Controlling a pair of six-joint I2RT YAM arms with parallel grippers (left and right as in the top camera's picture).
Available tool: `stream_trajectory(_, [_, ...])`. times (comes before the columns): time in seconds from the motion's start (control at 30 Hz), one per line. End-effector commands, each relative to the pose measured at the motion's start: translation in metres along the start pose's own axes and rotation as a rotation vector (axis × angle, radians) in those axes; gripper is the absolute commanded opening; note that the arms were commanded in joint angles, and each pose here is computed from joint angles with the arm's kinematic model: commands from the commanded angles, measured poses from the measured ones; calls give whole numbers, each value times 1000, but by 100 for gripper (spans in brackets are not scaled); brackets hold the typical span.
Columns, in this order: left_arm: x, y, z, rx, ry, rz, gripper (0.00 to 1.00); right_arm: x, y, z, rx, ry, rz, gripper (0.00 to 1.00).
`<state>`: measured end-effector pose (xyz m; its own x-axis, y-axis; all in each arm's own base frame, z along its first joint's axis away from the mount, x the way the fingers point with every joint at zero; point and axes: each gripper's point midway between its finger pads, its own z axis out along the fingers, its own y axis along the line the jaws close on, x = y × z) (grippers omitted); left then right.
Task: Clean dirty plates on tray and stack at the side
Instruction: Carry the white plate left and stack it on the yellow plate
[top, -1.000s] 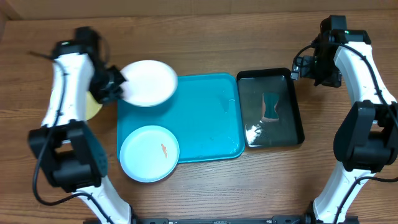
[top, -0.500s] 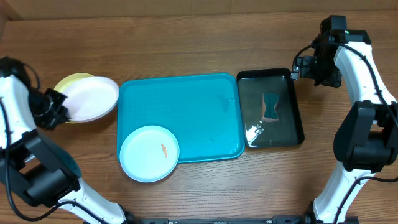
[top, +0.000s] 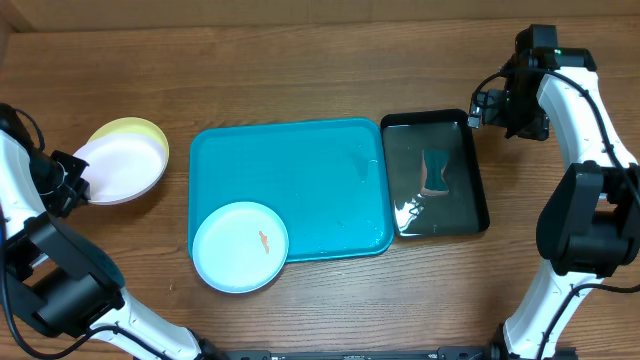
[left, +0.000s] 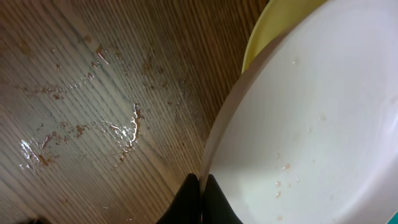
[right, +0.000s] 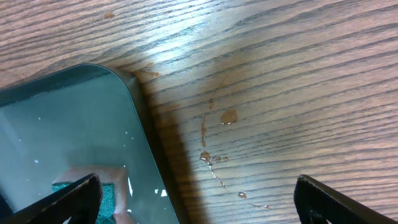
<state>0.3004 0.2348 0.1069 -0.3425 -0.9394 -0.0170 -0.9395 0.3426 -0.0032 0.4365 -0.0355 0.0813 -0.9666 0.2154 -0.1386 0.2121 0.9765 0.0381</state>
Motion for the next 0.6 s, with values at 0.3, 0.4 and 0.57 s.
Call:
stream_trajectory(0.3, [-3,-5,-3,2,-35,-8,11,-8,3,-18,-8,-51,0,100])
stream_trajectory(0.4, [1,-10,-3,22,-22,-2,39,-8,3,-18,-8,-51,0,100])
stream_trajectory(0.57, [8,-21,-3,43,-9,50,77,-8,3,-18,-8,-51,0,100])
